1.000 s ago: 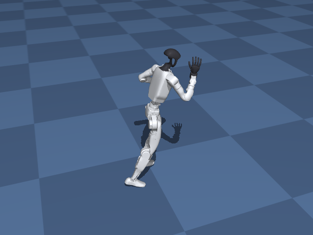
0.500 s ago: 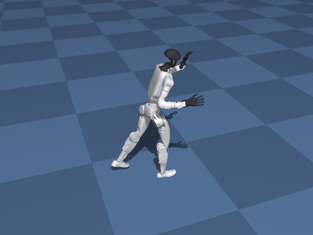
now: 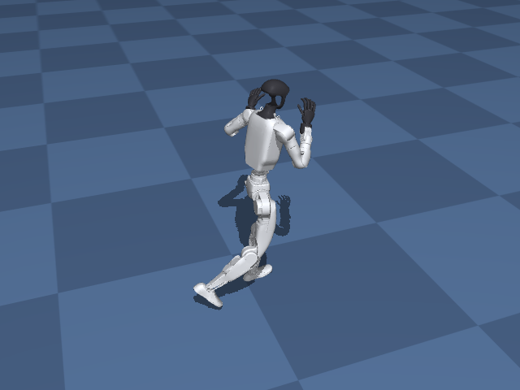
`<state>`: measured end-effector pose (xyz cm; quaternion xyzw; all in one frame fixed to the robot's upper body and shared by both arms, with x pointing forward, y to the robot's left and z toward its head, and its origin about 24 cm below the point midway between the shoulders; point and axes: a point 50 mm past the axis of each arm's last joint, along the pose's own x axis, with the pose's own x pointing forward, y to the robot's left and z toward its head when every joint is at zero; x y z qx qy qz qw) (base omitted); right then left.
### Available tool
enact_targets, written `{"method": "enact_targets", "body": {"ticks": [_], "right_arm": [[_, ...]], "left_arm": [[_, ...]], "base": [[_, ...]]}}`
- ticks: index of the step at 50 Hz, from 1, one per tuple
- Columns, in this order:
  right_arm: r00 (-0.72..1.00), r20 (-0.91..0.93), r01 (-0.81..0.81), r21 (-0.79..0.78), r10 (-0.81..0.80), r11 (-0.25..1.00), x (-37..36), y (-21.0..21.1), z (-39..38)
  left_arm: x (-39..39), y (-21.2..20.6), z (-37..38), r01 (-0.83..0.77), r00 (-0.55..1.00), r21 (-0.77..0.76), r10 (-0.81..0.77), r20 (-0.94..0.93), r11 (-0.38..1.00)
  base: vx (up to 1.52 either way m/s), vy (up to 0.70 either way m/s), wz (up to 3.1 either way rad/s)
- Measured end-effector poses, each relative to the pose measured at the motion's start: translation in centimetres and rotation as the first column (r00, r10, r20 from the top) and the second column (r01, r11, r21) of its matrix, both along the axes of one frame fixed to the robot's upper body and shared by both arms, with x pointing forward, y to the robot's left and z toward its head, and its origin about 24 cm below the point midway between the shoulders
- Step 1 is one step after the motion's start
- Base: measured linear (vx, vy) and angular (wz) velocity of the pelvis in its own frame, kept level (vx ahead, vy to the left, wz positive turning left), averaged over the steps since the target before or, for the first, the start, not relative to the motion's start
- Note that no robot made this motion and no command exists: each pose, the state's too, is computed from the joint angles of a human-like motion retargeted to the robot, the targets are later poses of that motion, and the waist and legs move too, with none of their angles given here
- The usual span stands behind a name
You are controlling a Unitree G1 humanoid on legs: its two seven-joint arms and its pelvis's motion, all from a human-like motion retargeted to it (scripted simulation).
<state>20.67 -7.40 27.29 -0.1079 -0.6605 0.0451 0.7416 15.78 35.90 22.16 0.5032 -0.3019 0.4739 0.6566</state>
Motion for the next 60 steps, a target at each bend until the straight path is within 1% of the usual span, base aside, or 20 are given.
{"method": "enact_targets", "body": {"ticks": [1,3,5,6,8,10,11,13,15,16,18,20,21,23,28,34,40,47,57,60], "right_arm": [[0.996,-0.088,0.005,-0.031,-0.008,1.0,0.5,-0.2,-1.5],[0.96,-0.278,0.011,-0.066,-0.029,0.998,1.2,-1.1,-4.7],[0.914,-0.395,0.052,-0.109,-0.091,0.993,1.0,-3.2,-7.2],[0.897,-0.417,0.091,-0.146,-0.145,0.985,0.8,-4.5,-7.9],[0.864,-0.409,0.209,-0.236,-0.292,0.949,0.2,-7.7,-8.4],[0.807,-0.365,0.358,-0.324,-0.465,0.876,0.0,-11.2,-7.8],[0.767,-0.34,0.424,-0.366,-0.544,0.828,0.0,-12.9,-7.1],[0.687,-0.298,0.509,-0.455,-0.663,0.731,0.0,-15.7,-5.4],[0.639,-0.278,0.509,-0.546,-0.717,0.666,0.0,-17.5,-3.4],[0.629,-0.275,0.493,-0.583,-0.728,0.646,0.0,-18.1,-2.3],[0.628,-0.286,0.443,-0.633,-0.724,0.635,-0.3,-19.0,0.0],[0.628,-0.287,0.413,-0.665,-0.723,0.623,-0.6,-19.7,2.2],[0.62,-0.278,0.415,-0.677,-0.733,0.608,-0.8,-20.1,3.2],[0.59,-0.253,0.454,-0.682,-0.767,0.573,-1.0,-20.9,4.6],[0.538,-0.252,0.517,-0.655,-0.804,0.551,-1.2,-22.1,4.2],[0.507,-0.23,0.517,-0.69,-0.831,0.507,-1.2,-22.0,3.6],[0.488,-0.176,0.476,-0.767,-0.855,0.43,-0.6,-21.4,5.0],[0.512,-0.216,0.355,-0.828,-0.831,0.434,0.6,-20.3,3.9],[0.514,-0.262,0.33,-0.819,-0.817,0.47,0.8,-20.4,4.3],[0.501,-0.266,0.324,-0.825,-0.823,0.464,1.0,-20.4,4.2]], "left_arm": [[0.8,-0.3,2.3,-0.02,0.995,0.028,0.017,0.095,0.999],[1.8,-1.5,5.9,0.0,0.967,0.044,-0.012,0.255,0.999],[2.5,-3.2,7.7,0.065,0.939,0.075,-0.086,0.332,0.995],[2.7,-4.0,8.2,0.083,0.934,0.109,-0.115,0.337,0.991],[2.6,-5.0,8.7,0.069,0.946,0.209,-0.13,0.297,0.976],[2.4,-5.4,9.1,0.051,0.97,0.301,-0.118,0.21,0.952],[2.5,-5.6,9.3,0.071,0.98,0.325,-0.127,0.154,0.943],[3.1,-6.2,9.4,0.177,0.983,0.33,-0.185,-0.006,0.927],[4.1,-7.2,9.2,0.338,0.935,0.297,-0.281,-0.217,0.893],[4.6,-7.8,9.2,0.41,0.893,0.283,-0.318,-0.32,0.867],[5.2,-8.9,9.2,0.5,0.806,0.291,-0.314,-0.502,0.816],[5.7,-9.5,9.6,0.499,0.763,0.366,-0.198,-0.616,0.786],[5.9,-9.6,9.7,0.481,0.752,0.408,-0.126,-0.647,0.776],[6.2,-9.6,9.6,0.458,0.728,0.444,-0.039,-0.684,0.77],[7.1,-9.0,7.0,0.516,0.618,0.314,-0.092,-0.781,0.797],[6.7,-7.7,6.4,0.532,0.577,0.19,-0.189,-0.795,0.825],[5.4,-6.2,8.0,0.484,0.577,0.176,-0.162,-0.801,0.857],[4.8,-4.4,8.5,0.438,0.558,0.081,-0.199,-0.806,0.895],[4.5,-5.6,9.4,0.44,0.555,0.17,-0.118,-0.823,0.882],[4.4,-5.6,9.7,0.433,0.567,0.161,-0.129,-0.813,0.887]], "base": [[1.01,0.12,1.04],[1.0,0.09,1.03],[1.02,0.06,1.09],[1.03,0.02,1.19],[1.05,-0.04,1.28],[1.08,-0.14,1.27],[1.12,-0.23,1.09],[1.15,-0.29,0.74],[1.14,-0.31,0.24],[1.09,-0.3,0.01],[1.01,-0.26,-0.14],[0.87,-0.18,-0.31],[0.78,-0.14,-0.27],[0.71,-0.13,-0.04],[0.53,-0.11,-0.03],[0.47,0.03,-1.29],[0.45,0.15,-0.95],[0.3,0.18,-0.33],[0.19,0.07,-0.03],[0.08,0.01,-0.11]]}}
